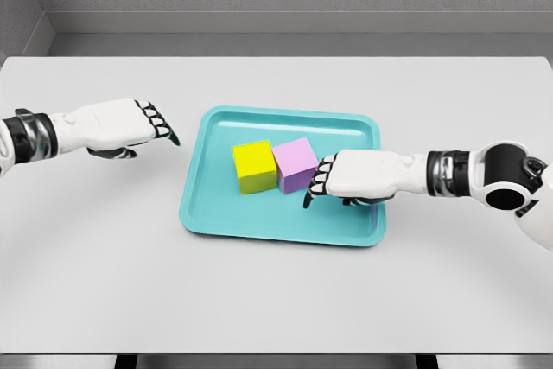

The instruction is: Push two cubes

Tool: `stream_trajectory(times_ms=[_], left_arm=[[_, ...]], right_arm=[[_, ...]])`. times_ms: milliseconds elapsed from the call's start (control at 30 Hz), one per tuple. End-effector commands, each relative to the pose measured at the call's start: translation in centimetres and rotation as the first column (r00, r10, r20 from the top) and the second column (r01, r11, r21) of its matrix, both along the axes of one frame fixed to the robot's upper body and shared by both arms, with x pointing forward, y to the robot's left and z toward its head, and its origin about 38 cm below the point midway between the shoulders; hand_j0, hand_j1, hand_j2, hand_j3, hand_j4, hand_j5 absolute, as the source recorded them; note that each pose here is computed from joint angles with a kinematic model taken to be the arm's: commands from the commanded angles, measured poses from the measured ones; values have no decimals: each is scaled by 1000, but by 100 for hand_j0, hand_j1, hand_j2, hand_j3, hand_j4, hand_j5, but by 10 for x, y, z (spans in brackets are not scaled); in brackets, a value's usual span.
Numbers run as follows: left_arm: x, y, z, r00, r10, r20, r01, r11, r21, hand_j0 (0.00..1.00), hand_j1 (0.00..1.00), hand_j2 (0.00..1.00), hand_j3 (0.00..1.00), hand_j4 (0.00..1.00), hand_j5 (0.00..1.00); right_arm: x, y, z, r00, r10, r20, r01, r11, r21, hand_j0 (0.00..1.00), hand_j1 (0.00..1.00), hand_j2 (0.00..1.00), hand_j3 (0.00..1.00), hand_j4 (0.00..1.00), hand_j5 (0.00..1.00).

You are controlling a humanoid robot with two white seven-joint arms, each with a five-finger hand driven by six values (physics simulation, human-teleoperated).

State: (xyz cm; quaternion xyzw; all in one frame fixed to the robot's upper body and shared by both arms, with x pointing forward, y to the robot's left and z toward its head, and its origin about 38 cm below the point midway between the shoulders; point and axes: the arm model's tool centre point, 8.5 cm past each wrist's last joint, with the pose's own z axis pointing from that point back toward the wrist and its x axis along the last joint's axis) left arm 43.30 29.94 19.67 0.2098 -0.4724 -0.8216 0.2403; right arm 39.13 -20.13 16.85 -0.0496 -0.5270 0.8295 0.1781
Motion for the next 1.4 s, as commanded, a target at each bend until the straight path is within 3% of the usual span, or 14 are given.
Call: stream_trajectory(times_ms=[0, 133, 267, 333, 467, 633, 833, 967, 1367], left_arm=[[0, 2, 1, 1000, 6, -1, -6, 1000, -1, 77, 77, 77, 77, 77, 77], [0, 5, 1, 1000, 10, -1, -10, 1000, 3, 78, 78, 78, 78, 78, 78], [0, 7, 1, 1000, 15, -2, -15, 1000, 5, 79, 79, 79, 79, 79, 79], [4, 16, 2, 999, 45, -17, -46, 999, -26, 81, 81, 81, 81, 81, 81], [7, 41, 7, 994, 102, -23, -103, 995, -5, 85, 85, 85, 85, 85, 85], [16, 78, 5, 975, 215, -46, -217, 976, -23, 85, 85, 85, 85, 85, 85], [33, 92, 20, 963, 269, -25, -270, 962, -39, 85, 85, 85, 85, 85, 85], [40, 91, 24, 960, 280, -20, -281, 958, -54, 87, 87, 87, 87, 87, 87], [42, 90, 26, 960, 279, -16, -280, 958, -58, 93, 93, 93, 93, 93, 93]], right_arm=[[0, 1, 0, 1000, -2, -3, 2, 1000, 5, 72, 72, 72, 72, 72, 72], [-1, 3, 0, 1000, 5, 1, -5, 1000, 3, 72, 72, 72, 72, 72, 72], [-11, 13, -1, 999, 48, -1, -48, 999, 4, 72, 72, 72, 72, 72, 72], [-12, 13, -1, 999, 51, -3, -50, 999, 3, 72, 72, 72, 72, 72, 72], [-12, 14, -1, 999, 50, -2, -50, 999, 4, 72, 72, 72, 72, 72, 72], [-9, 19, -7, 998, 55, -4, -55, 998, -8, 72, 72, 72, 72, 72, 72], [-6, 27, -11, 998, 61, -14, -61, 998, -6, 72, 72, 72, 72, 72, 72], [-7, 38, -12, 997, 79, -10, -79, 997, 2, 72, 72, 72, 72, 72, 72], [2, 48, -13, 997, 81, -12, -81, 997, 5, 72, 72, 72, 72, 72, 72]])
